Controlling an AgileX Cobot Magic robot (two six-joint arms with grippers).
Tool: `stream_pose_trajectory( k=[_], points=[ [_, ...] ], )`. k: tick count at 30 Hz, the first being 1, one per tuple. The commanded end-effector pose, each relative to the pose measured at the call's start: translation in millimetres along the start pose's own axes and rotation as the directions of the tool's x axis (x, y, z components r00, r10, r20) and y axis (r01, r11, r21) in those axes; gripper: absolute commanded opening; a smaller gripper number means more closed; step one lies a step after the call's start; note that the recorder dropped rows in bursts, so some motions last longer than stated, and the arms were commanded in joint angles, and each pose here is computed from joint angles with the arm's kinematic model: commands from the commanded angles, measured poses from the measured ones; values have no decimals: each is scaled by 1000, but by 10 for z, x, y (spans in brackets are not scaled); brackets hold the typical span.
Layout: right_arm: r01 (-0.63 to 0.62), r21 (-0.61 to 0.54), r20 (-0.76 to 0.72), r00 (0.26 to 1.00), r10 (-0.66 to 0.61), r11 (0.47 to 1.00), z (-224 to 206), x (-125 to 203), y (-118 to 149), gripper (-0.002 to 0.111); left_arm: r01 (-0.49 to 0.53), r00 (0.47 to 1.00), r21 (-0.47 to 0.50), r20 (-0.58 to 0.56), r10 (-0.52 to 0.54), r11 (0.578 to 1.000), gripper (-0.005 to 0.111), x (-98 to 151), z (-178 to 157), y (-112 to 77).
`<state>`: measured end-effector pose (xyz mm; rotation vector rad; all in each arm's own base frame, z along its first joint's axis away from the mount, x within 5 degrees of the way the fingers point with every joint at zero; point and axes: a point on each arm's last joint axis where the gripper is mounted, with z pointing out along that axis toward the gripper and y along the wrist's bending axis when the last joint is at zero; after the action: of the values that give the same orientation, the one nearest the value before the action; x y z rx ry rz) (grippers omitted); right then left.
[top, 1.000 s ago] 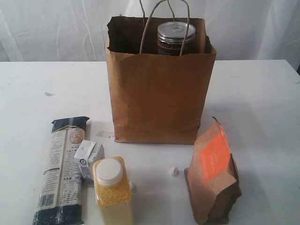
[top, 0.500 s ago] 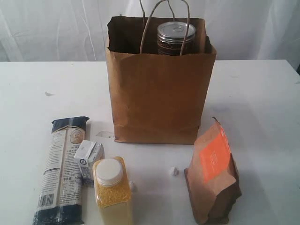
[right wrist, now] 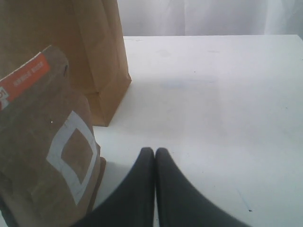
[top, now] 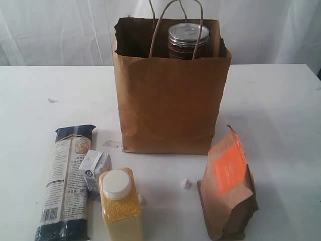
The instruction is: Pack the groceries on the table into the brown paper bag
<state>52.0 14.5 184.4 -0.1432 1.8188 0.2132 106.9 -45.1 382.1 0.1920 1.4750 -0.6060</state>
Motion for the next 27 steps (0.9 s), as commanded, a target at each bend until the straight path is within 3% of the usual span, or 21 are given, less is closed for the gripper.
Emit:
stream_pose_trajectory(
  k=[1,4,7,10,11,14,15,16,17,18,23,27],
  points=[
    [-3,7,1,1000,3,1000,2,14,-5,0,25,995,56,-95,-20,998,0,91,155,27],
    [-3,7,1,1000,3,1000,2,14,-5,0,34,990,74,-140,-24,997,0,150,235,57],
    [-3,7,1,1000,3,1000,2,14,-5,0,-73,980,146,-172,98,987,0,210,292,48],
    [-3,7,1,1000,3,1000,2,14,-5,0,-187,956,253,-176,235,949,0,266,313,3],
    [-3,7,1,1000,3,1000,2,14,-5,0,-254,938,298,-156,309,920,0,275,303,-26],
    [-3,7,1,1000,3,1000,2,14,-5,0,-562,791,396,1,612,726,0,267,236,-121],
    [-3,7,1,1000,3,1000,2,14,-5,0,-653,720,386,52,692,651,0,254,217,-134],
    [-3,7,1,1000,3,1000,2,14,-5,0,-718,662,350,74,746,602,0,233,207,-124],
    [-3,7,1,1000,3,1000,2,14,-5,0,-751,630,307,69,773,585,0,210,203,-100],
    [-3,7,1,1000,3,1000,2,14,-5,0,-758,629,259,48,776,599,0,184,199,-73],
    [-3,7,1,1000,3,1000,2,14,-5,0,-647,754,137,-32,657,750,0,128,198,7],
    [-3,7,1,1000,3,1000,2,14,-5,0,-630,764,193,-24,645,753,0,159,214,-26]
  ],
)
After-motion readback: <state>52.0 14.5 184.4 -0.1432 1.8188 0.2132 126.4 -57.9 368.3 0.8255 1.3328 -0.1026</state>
